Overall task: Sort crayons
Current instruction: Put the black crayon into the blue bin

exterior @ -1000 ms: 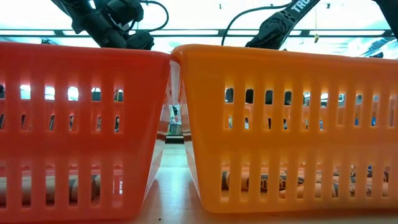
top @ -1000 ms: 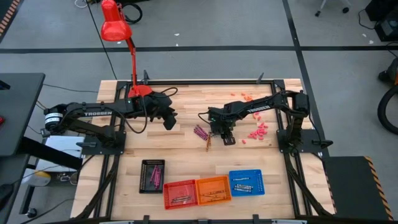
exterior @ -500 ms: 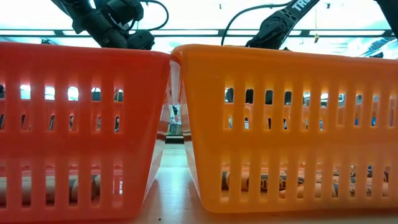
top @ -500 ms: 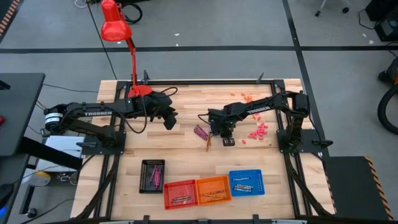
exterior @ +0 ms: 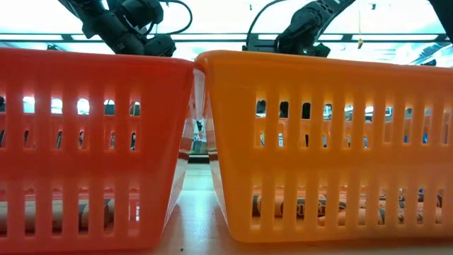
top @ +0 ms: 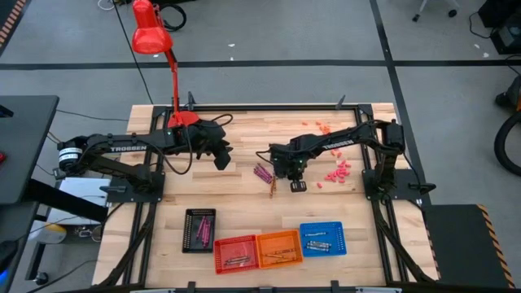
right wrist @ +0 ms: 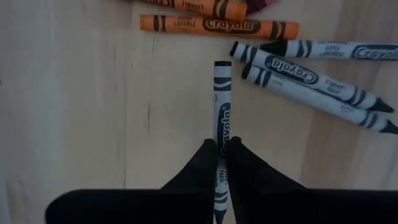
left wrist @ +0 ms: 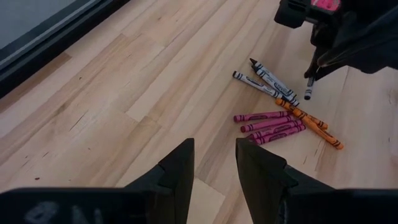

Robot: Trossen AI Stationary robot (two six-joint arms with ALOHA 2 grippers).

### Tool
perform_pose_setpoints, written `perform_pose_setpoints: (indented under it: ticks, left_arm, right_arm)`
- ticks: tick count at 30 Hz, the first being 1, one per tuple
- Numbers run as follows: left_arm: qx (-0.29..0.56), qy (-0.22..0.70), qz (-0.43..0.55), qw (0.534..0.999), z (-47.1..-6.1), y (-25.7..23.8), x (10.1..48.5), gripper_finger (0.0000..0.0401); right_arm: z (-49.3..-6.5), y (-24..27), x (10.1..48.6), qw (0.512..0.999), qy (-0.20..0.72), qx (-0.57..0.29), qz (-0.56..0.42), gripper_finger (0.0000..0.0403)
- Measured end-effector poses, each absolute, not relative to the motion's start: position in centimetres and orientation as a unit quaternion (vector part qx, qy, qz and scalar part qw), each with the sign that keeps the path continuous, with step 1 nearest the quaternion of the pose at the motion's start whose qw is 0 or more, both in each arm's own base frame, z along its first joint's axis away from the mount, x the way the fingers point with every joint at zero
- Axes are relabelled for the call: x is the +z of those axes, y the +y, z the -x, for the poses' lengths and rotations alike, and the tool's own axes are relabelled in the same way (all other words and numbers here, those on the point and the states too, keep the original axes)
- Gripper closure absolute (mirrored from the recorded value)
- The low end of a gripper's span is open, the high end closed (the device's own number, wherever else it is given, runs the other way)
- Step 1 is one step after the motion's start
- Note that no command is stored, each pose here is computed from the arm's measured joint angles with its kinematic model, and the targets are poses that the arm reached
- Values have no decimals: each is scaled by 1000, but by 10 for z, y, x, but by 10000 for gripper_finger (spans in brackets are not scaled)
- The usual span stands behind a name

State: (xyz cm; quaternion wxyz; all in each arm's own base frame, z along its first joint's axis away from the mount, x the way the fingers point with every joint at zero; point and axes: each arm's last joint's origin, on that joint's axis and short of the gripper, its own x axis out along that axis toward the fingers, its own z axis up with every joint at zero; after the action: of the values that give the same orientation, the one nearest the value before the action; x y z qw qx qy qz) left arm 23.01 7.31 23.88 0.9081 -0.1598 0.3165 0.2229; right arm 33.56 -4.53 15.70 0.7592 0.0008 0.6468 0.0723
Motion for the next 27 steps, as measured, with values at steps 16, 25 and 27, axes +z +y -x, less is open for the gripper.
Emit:
perform_pose_setpoints:
  ticks: [16,25,27]
  left_arm:
    - [218,320,145,910,-230,73,239,271]
    - [214,323,135,912,-230,73,239,271]
    - [214,323,135,912,-230,73,239,271]
  right_arm:
    - [-343,-36,212,722,683,96,-57,369]
    - [-337,-3,227,668,717,142,-139,369]
    - [-335,6,227,656,724,149,-152,369]
